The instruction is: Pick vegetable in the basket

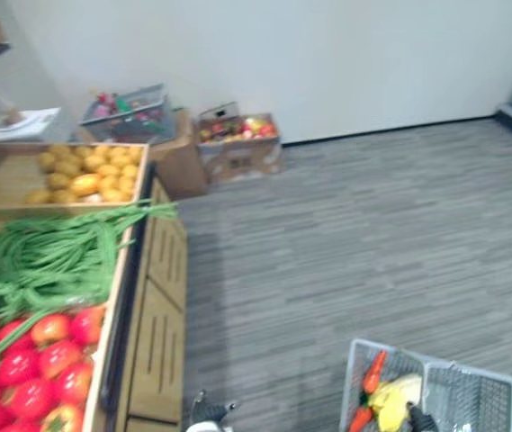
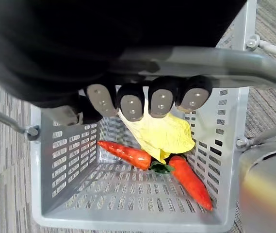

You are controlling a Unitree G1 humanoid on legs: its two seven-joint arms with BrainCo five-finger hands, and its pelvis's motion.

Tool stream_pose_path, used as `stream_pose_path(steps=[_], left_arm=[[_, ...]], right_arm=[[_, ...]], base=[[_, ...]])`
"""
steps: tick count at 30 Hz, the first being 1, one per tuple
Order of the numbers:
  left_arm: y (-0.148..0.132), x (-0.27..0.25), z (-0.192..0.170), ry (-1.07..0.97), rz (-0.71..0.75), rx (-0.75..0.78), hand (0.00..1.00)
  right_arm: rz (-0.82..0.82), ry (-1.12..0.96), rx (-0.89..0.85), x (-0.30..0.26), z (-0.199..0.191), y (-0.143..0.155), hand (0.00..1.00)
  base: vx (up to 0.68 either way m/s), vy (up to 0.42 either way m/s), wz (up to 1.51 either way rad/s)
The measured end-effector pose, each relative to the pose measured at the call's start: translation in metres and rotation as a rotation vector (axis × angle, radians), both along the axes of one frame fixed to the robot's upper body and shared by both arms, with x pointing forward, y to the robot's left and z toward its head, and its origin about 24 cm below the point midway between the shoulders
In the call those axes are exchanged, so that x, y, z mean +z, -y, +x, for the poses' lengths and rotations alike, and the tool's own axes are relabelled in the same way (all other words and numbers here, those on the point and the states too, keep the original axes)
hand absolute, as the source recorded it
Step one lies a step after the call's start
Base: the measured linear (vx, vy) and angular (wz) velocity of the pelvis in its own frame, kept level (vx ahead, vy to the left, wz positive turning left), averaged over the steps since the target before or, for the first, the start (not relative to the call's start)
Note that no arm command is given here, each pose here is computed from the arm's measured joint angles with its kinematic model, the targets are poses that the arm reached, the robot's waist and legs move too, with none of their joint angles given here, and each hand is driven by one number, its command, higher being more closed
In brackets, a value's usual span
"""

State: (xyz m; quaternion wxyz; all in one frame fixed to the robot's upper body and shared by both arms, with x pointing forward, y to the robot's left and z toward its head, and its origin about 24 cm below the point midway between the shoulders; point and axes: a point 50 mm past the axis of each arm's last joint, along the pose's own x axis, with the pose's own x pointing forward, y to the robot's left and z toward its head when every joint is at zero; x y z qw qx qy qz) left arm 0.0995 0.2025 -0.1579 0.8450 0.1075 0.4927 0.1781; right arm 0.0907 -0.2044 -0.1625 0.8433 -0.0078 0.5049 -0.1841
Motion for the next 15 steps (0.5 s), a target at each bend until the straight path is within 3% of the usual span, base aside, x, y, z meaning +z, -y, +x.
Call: stream_pose_path(steps=[15], left_arm=[[0.012,-0.006,-0.015,-0.013,-0.132,0.054,0.0]], right_arm=[[0.056,0.017,-0.116,-0.001,-0.02,0.007,1.0]], base=[[0.04,-0.017,-0.07]])
